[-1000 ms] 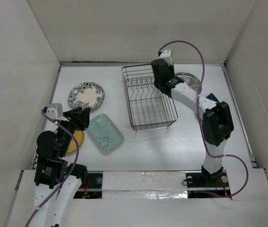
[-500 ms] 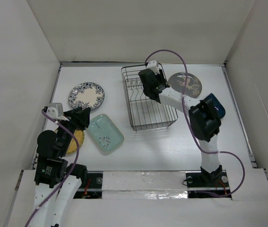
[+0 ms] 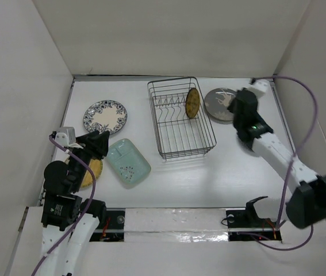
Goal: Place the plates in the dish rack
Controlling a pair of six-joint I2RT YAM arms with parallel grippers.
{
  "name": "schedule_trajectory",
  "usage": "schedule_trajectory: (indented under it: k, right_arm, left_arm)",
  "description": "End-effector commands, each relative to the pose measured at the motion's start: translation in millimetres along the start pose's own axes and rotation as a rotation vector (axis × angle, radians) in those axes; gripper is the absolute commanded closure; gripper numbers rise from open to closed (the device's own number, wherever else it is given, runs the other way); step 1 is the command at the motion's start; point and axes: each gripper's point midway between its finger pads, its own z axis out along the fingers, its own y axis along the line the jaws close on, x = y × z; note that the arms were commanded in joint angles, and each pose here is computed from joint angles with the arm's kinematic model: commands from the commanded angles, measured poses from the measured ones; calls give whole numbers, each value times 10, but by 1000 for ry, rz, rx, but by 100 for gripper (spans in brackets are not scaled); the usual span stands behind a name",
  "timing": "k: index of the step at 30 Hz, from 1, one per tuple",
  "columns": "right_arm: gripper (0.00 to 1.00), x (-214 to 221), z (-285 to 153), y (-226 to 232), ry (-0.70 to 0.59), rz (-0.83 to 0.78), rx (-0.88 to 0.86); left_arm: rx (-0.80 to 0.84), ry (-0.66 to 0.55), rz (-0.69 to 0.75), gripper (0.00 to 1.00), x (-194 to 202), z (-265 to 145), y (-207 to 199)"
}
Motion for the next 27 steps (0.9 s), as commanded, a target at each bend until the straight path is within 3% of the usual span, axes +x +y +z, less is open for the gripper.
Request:
schedule_trajectory:
  k: [1,2,5,8,9,12,16,27]
  right_arm:
    - [100,39,10,-562,-36,354,1]
    - [100,147,-56,-988,-47,398,60]
    - [96,219,-221,-1520,-96,496,151]
    - [65,530,-293,-2123,-81,529,314]
    - [49,612,-300,-2240,-71,536,338]
    - [31,699,-256,-2602,-46,533,401]
    - [24,800,-79,-2799,3,554,419]
    - [28,1361,495,-2592,278,586,253]
  left_arm:
    - [30,-66,-3,59,-142,-40,-75]
    - [26,-67,-2,59,-142,-41,-66]
    - [32,-78,-3,58,-166,-60,-79]
    - [39,-89,-6,57,-189,-93,-102]
    - [40,-90,-6,57,-192,-97,-103]
    - [53,-93,-5,57,-199,-115,-130]
    - [67,-101,-7,57,-213,-152,-160]
    - [76,-113,-11,57,-242,-212,-187]
